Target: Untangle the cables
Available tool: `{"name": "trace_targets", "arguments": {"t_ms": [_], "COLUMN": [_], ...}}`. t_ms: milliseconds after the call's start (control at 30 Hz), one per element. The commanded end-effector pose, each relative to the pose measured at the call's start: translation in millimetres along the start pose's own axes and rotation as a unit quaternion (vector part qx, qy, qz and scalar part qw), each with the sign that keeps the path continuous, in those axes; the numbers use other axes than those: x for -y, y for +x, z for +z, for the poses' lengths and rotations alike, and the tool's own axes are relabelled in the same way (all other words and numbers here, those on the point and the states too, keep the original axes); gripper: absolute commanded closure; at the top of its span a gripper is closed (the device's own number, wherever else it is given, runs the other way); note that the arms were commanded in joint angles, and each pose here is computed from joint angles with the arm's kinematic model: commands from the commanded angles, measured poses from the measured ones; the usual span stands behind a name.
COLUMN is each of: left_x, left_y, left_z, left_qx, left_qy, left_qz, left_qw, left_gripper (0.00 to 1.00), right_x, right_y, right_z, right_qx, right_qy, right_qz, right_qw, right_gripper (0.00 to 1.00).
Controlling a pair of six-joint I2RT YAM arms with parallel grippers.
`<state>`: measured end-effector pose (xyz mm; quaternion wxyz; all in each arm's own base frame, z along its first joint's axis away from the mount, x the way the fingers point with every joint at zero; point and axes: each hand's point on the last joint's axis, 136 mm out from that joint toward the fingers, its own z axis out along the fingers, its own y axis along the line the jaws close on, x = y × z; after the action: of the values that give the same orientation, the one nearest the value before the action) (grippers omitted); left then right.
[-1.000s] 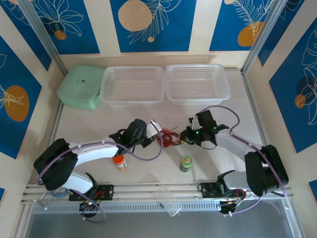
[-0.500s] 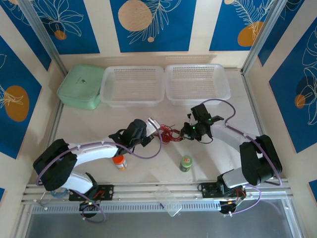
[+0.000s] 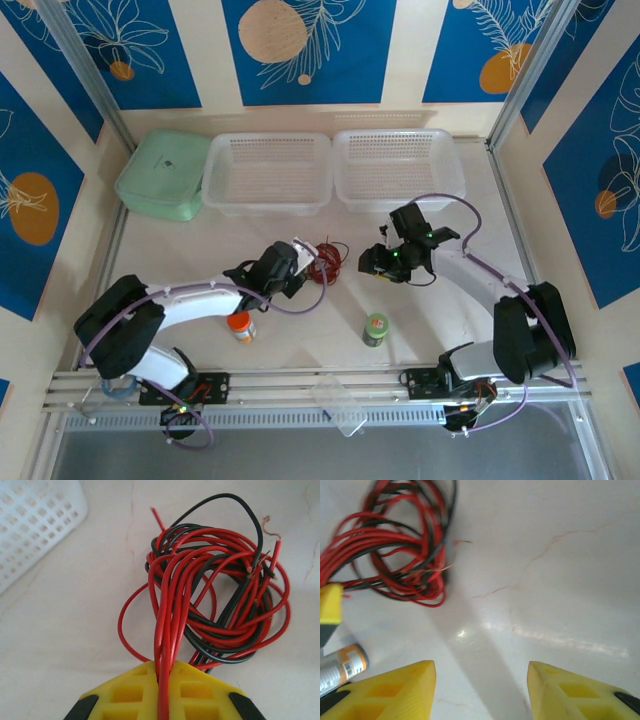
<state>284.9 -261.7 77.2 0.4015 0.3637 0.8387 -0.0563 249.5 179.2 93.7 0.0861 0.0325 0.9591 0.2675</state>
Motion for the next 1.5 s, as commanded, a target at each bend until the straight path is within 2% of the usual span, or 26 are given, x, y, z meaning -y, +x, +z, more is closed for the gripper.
{"name": "trace_targets", "arguments": {"t_ms": [0,133,367,600,900,1200,1467], "left_x": [-0.4,0.4,12.8,26.4,19.5,-0.8,-2.7], "left_y": [-17.2,-22.1,-28.5,-22.9,-33.4,-24.6,-21.4], "left_z": [-0.2,-0.5,0.5,9.3,1.6,-7.3,-10.0], "left_qx": [0.006,-0.005,-0.024,-0.034,-0.004,0.043,0.069], "left_qy": [0.009,0.013,0.047,0.076,0.067,0.009,0.009], "left_qz": [-0.046,-0.078,-0.15,-0.197,-0.23,-0.31,-0.356], "left_qw": [0.999,0.997,0.987,0.977,0.971,0.95,0.932], "left_gripper": [1.0,1.0,1.0,1.0,1.0,1.0,1.0], "right_x": [-20.8,-16.6,-28.7,-31.5,-28.5,-22.0,-38.3], "right_y": [6.4,10.4,-4.4,-17.4,-8.5,7.0,-4.5], "right_z": [-14.5,-4.4,26.3,57.3,77.9,67.3,69.5], "right_qx": [0.003,-0.017,-0.025,-0.023,-0.034,-0.017,0.024], "right_qy": [0.003,0.018,0.0,0.035,0.068,0.094,0.046], "right_qz": [-0.062,-0.06,-0.009,0.015,0.044,0.152,0.247], "right_qw": [0.998,0.998,1.0,0.999,0.996,0.984,0.968], "right_gripper": [0.46,0.46,0.46,0.46,0.46,0.45,0.44]}}
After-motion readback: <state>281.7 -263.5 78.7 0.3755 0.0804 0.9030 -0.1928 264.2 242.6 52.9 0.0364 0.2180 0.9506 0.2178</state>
